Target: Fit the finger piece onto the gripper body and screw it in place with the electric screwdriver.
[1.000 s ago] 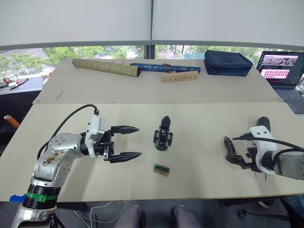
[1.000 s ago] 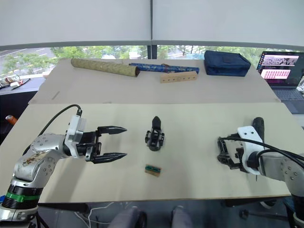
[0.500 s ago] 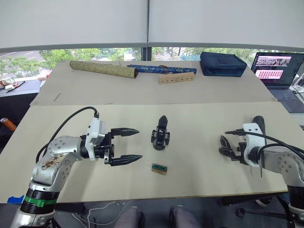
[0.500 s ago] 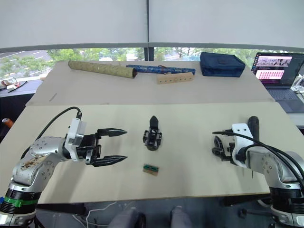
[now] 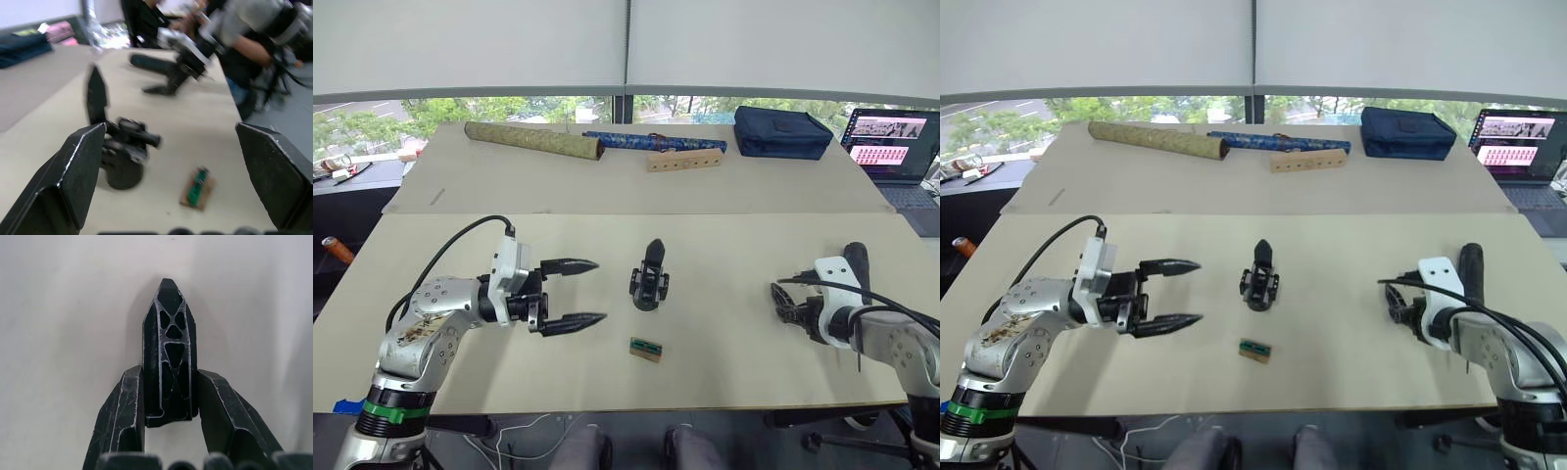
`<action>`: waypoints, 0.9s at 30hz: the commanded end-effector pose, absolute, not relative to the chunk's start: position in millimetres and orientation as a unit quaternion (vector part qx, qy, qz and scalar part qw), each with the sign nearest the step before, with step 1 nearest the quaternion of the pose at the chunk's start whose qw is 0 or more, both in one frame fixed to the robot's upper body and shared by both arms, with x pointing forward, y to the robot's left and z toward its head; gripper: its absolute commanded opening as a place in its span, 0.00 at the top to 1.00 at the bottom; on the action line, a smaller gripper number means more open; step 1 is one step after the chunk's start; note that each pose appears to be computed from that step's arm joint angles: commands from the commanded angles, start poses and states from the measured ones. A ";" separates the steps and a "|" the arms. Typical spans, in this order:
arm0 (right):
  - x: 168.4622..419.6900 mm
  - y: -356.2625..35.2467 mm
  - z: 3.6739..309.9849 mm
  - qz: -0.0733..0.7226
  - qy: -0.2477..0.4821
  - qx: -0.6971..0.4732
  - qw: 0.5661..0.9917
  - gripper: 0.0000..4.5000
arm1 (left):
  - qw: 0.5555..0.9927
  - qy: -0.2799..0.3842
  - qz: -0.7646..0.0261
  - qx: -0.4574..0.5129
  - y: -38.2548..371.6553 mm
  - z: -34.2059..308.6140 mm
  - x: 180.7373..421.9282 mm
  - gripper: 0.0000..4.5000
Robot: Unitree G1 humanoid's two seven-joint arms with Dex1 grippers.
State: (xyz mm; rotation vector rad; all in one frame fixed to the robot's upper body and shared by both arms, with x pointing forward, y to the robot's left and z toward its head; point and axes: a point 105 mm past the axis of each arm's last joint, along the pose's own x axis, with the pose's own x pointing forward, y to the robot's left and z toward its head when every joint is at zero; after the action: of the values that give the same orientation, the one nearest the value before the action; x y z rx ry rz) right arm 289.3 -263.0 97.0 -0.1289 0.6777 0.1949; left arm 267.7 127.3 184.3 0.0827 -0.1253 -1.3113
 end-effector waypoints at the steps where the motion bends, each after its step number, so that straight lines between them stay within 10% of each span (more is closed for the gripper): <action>1: 300.7 -239.1 166.9 0.165 0.158 -0.145 0.963 0.75 | 0.816 -0.109 -0.567 -0.034 124.8 218.9 277.5 0.00; 13: 297.5 -110.3 261.9 0.281 -0.192 -0.237 0.910 0.75 | 0.810 -0.131 -0.516 -0.245 84.3 277.6 300.6 0.00; 27: 293.7 -66.5 258.6 0.311 -0.259 -0.273 0.873 0.75 | 0.799 -0.110 -0.502 -0.313 54.8 272.8 305.0 0.00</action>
State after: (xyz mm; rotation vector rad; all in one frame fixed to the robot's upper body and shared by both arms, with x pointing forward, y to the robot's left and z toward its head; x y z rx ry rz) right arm 300.8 -70.5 241.3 -0.5517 -0.4493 0.6508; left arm 310.3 56.8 264.4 -0.6613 -0.2038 -1.0606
